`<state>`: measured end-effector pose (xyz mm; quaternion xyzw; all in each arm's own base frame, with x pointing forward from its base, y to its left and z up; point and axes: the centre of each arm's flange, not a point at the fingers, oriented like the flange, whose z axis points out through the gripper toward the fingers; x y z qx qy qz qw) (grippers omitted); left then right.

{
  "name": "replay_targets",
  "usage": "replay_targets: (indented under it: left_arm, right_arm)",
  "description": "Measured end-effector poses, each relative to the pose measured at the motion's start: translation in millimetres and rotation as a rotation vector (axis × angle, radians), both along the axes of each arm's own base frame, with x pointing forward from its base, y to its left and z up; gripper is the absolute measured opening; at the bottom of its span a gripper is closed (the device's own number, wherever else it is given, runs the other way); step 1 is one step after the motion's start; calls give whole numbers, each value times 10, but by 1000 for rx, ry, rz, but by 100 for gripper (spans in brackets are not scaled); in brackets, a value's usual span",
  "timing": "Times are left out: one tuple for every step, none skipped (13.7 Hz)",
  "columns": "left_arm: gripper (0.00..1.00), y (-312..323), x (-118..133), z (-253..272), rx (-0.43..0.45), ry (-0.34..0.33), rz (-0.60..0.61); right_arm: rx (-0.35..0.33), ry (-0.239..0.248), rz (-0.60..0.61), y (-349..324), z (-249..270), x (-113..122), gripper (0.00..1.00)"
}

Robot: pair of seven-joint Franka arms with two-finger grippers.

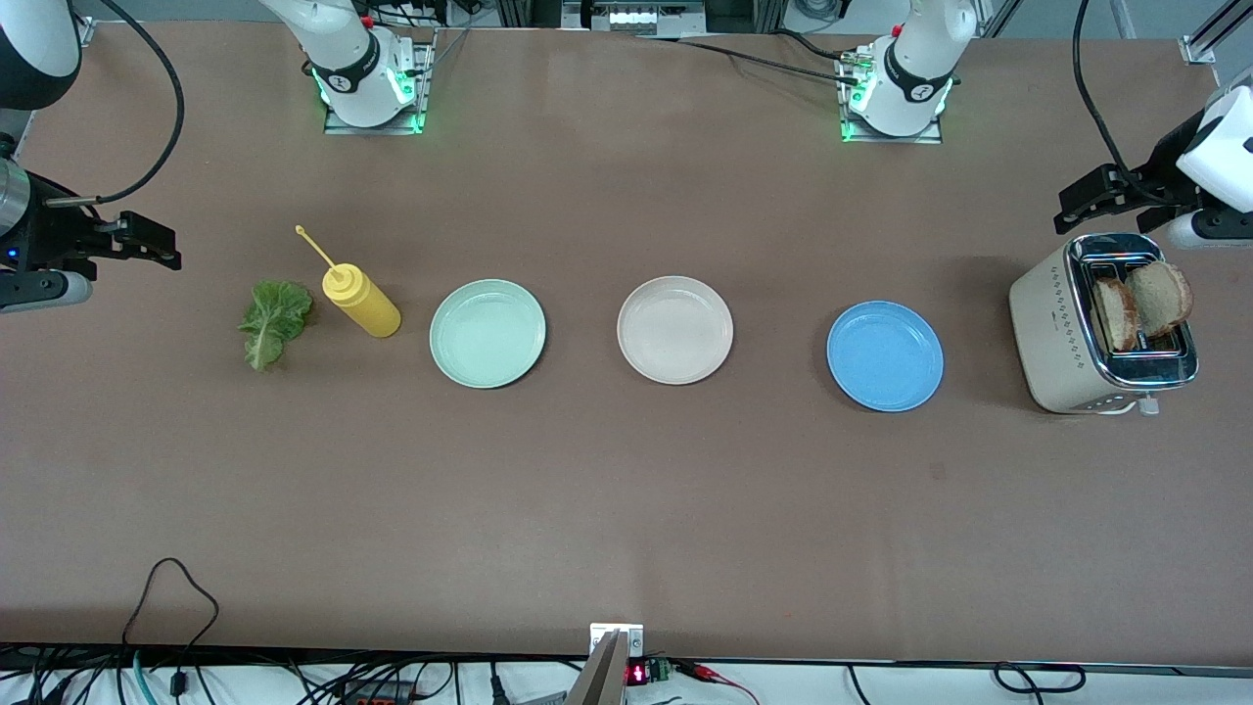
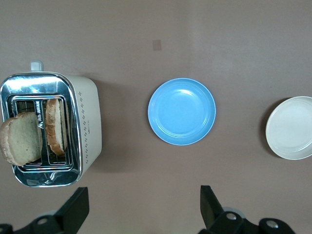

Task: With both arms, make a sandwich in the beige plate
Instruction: 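Grasp a bread slice from the toaster with the left gripper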

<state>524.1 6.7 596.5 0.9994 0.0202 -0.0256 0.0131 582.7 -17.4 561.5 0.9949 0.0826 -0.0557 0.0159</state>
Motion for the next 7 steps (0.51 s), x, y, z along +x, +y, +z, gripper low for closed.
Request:
replay_targets:
  left_arm:
    - [100,0,-3,5,0,-1,0]
    - [100,0,-5,8,0,-1,0]
    - [100,0,-6,5,0,0,0]
    - [100,3,-4,-22,1,6,1]
    - [100,19,11,-92,2,21,3]
    - [100,77,52,-225,4,46,13]
    - [100,211,119,-417,4,79,35]
  right_arm:
    - [0,0,0,1,0,0,100]
    - [0,0,1,4,0,0,100]
    - [0,0,2,9,0,0,100]
    - [0,0,3,17,0,0,100]
    - [0,0,5,31,1,1,100]
    - [0,0,7,42,2,1,100]
    - [0,-1,8,45,3,1,100]
